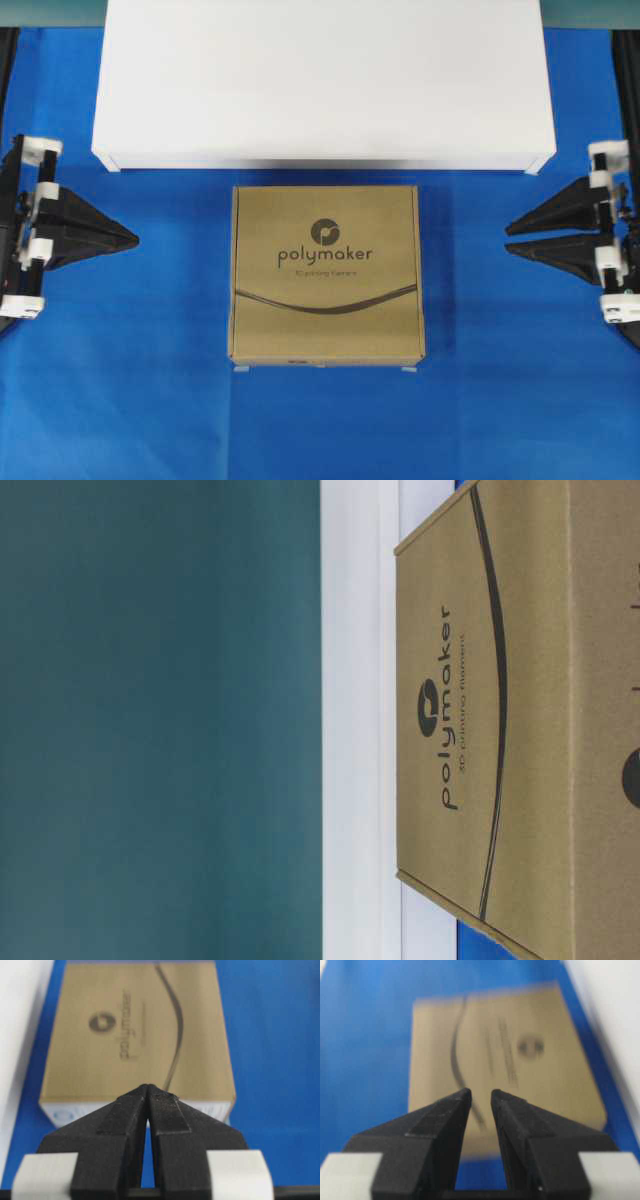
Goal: Place the cardboard box on the stand after clamping it between your arms.
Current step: 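Move both grippers inward toward the left and right sides of the box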
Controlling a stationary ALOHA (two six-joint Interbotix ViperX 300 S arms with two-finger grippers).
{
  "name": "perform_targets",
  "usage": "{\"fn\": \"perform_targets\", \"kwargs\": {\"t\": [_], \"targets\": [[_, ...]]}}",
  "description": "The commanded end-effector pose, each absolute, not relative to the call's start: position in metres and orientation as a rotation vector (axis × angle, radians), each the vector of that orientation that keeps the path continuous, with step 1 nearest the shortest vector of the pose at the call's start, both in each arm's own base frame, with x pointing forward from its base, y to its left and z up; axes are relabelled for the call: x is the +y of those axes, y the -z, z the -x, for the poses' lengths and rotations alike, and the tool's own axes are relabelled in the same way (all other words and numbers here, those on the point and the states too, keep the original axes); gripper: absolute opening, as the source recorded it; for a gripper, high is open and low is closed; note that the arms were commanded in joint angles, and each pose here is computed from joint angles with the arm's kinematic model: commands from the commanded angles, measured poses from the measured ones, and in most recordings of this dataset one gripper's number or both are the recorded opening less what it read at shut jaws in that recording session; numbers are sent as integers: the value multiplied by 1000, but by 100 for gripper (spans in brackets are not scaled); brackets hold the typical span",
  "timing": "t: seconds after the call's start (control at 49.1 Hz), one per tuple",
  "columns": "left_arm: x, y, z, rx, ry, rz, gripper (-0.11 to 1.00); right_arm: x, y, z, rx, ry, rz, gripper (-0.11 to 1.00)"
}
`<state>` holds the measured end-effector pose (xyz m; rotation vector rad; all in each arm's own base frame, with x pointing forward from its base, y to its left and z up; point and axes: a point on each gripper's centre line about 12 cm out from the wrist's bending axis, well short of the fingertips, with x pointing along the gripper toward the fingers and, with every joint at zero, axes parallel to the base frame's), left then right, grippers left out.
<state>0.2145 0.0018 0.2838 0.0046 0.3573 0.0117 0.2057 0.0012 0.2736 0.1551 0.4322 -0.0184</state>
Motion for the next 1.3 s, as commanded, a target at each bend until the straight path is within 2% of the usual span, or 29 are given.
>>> {"fn": "perform_targets", "kwargs": {"t": [0.0, 0.428, 0.509, 0.57, 0.652, 0.774, 0.856, 0.957, 1.283], "targets": [[2, -290, -220, 382, -14, -8, 0, 1, -276, -211, 516, 24, -167, 6], [1, -256, -239, 656, -10, -18, 1, -7, -228, -226, 880, 69, -66, 10], [2, -251, -241, 688, -11, -24, 5, -12, -222, -232, 931, 83, -61, 13], [2, -247, -243, 708, -13, -21, 17, -14, -217, -235, 958, 88, -59, 18], [2, -237, -246, 745, -17, -7, 40, -17, -212, -239, 990, 100, -62, 31], [3, -226, -252, 791, -34, 25, 75, -19, -201, -243, 1056, 106, -66, 65], [3, -218, -257, 812, -43, 42, 88, -19, -191, -244, 1105, 107, -68, 87], [3, -207, -264, 826, -43, 45, 85, -19, -181, -247, 1141, 104, -61, 99], [4, -180, -287, 854, -39, 37, 85, -19, -154, -268, 1140, 82, -38, 98]]}}
